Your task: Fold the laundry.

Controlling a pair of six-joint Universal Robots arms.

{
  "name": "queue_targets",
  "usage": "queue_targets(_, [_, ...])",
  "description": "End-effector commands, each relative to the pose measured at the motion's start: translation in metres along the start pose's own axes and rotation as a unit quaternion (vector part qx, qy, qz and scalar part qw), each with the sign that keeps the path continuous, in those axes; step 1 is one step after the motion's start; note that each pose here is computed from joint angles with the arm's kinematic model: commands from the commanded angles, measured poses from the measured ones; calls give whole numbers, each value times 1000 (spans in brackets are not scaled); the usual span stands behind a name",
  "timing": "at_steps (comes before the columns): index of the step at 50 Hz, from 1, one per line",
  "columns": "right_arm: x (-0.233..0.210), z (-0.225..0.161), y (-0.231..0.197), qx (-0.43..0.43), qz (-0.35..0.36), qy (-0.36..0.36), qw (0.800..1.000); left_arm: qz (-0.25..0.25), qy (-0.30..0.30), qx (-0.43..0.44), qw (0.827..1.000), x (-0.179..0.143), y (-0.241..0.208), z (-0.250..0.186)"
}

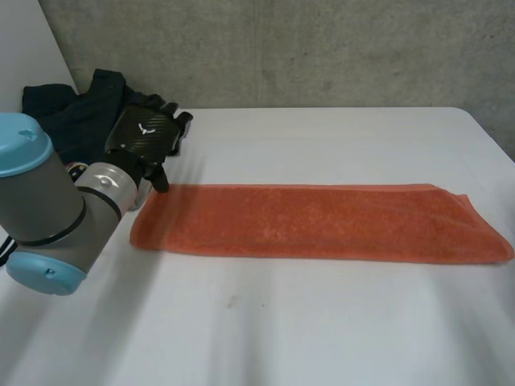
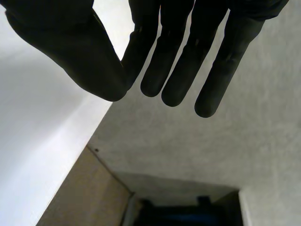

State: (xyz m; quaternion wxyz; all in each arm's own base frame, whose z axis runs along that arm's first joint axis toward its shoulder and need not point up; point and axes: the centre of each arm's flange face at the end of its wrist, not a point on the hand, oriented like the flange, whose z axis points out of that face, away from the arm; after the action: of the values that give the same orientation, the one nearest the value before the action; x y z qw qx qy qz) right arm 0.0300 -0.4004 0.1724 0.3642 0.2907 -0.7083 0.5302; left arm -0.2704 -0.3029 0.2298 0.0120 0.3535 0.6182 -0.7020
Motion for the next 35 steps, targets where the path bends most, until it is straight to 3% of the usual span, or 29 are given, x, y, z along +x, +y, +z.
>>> queue_targets(1, [-50, -50, -75, 120, 51, -100, 986, -8, -1, 0, 1000, -2, -3, -9])
queue_targets(6, [-41, -60, -60, 131, 192, -164, 959, -35, 5, 1, 999, 2, -4, -12])
queue_targets(9, [-37, -57, -42, 113, 216, -184, 952, -45, 6, 3, 999, 3, -6, -12])
queue_targets(15, [-28, -53, -22, 68, 237, -197, 949, -49, 9, 2, 999, 5, -6, -13])
queue_targets(28, [-57, -29, 6, 24, 256, -232, 938, -51, 18, -2, 999, 12, -3, -13])
queue_targets(32, [-51, -18, 10, 23, 252, -207, 945, -51, 18, -2, 999, 12, -3, -13])
queue_targets(35, [-37, -6, 23, -15, 236, -145, 961, -51, 17, -2, 999, 11, -3, -13])
